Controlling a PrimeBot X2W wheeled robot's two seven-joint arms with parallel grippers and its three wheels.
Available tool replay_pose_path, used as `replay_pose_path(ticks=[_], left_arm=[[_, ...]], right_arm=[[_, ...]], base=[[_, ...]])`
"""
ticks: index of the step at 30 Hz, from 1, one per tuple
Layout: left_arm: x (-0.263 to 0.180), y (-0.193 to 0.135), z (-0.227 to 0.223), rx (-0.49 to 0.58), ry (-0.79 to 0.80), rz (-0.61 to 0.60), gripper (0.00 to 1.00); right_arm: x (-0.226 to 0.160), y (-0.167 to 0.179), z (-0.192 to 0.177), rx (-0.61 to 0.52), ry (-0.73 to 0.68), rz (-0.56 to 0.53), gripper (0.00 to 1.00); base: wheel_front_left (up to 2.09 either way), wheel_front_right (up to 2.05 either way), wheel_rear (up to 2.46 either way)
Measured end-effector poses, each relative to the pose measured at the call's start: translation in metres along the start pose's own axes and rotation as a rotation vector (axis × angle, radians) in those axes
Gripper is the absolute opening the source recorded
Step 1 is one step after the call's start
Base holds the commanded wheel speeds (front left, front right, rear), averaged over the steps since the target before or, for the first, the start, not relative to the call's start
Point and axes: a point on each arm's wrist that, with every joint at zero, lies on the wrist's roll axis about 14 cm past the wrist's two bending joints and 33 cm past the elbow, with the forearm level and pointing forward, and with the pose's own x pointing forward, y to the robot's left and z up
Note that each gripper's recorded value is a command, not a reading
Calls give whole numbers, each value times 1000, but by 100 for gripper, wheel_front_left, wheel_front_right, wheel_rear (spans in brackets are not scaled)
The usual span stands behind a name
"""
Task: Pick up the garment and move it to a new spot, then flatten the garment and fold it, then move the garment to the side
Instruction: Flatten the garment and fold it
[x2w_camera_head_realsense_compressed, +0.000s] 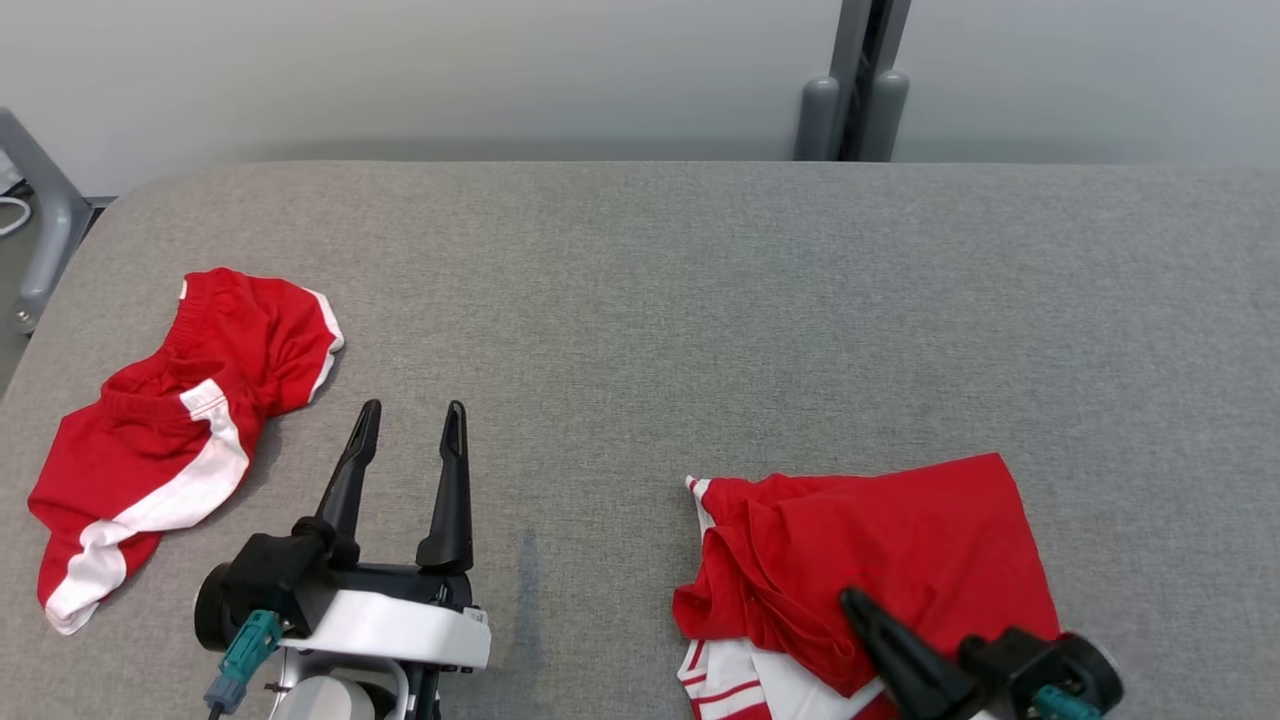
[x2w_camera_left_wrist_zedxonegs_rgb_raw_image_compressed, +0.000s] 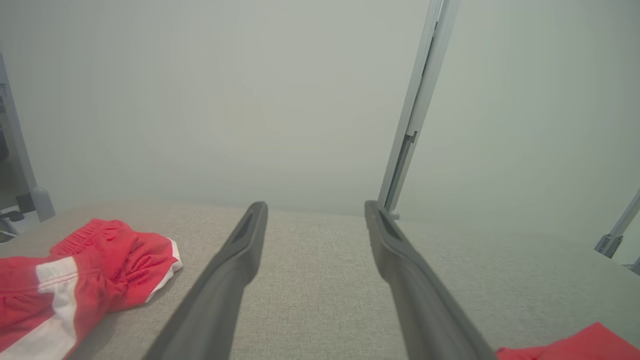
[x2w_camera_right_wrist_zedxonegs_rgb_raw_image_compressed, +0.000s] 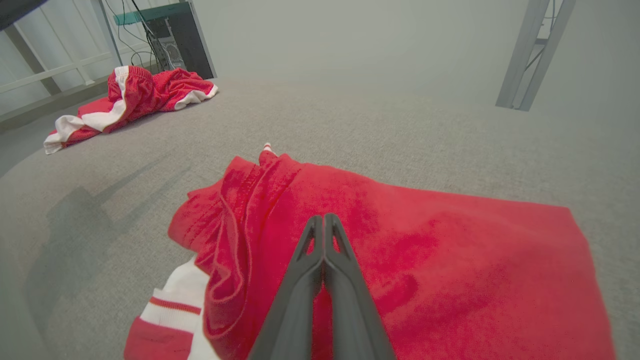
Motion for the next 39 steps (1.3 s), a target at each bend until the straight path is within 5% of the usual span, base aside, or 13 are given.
replay_pose_path(ticks=[16,22,26,31,39], left_arm=[[-14,17,8,1,-17,55,100],[-16,18,9,-6,-19,59,100],[-15,13,7,-14,-12,49,100],[-14,11,5,-15,-9,43,100],[-10,12,1,-15,2,41,100]], right_arm=[[-6,81,-50,97,185,262,0],[9,59,-5,125,47,207,0],[11,13,31,56,-65,95,0],[-4,-13,-4,37,37,4,0],[-15,-7,-47,114,163,-17,0]], base=[[0,0,0],[0,0,0],[0,0,0],[0,0,0],[0,0,0]])
